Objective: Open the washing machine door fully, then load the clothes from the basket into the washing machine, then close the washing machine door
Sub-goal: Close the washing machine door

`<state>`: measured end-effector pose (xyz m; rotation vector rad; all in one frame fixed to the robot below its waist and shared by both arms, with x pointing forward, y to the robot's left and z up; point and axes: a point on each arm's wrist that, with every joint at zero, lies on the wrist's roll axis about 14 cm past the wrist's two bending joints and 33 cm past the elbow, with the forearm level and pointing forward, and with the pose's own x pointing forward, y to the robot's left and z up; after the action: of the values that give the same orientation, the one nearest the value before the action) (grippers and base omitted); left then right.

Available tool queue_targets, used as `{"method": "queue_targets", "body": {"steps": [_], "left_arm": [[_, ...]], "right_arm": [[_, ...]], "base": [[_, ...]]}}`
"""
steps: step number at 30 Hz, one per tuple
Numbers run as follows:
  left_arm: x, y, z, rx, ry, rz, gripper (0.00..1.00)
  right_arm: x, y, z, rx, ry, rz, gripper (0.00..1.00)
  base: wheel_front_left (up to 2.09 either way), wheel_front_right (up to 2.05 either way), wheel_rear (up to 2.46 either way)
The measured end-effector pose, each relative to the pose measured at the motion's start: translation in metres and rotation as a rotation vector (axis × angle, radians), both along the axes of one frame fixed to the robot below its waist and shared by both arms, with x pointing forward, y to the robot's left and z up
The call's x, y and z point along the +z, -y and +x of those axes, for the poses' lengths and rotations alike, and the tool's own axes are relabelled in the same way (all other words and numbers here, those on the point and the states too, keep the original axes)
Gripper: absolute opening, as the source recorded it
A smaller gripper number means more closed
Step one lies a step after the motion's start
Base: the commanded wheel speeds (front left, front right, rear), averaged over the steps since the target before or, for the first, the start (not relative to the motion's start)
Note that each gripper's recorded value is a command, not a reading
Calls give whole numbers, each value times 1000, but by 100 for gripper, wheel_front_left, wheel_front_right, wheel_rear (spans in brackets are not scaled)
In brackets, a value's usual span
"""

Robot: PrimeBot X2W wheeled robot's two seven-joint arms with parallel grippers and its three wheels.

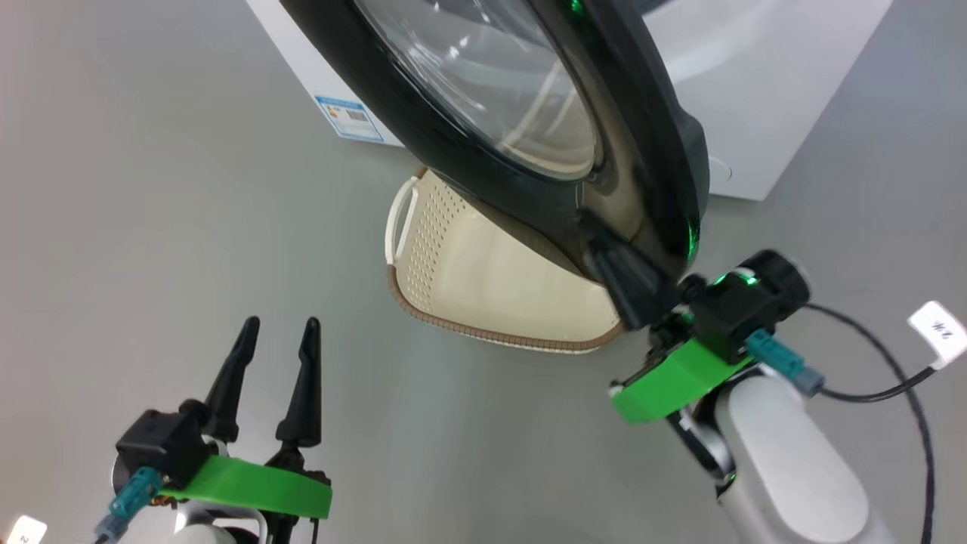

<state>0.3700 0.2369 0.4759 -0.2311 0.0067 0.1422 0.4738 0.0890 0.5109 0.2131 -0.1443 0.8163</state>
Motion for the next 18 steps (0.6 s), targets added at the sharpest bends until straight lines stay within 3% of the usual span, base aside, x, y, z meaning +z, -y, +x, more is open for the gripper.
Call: {"method": "queue_targets", "body": {"steps": [18], "left_arm": [[-24, 17, 26, -63, -51, -27, 100]], "right_arm": [[7, 38, 66, -180, 65, 28, 0]], "base": [[0, 0, 0]]}}
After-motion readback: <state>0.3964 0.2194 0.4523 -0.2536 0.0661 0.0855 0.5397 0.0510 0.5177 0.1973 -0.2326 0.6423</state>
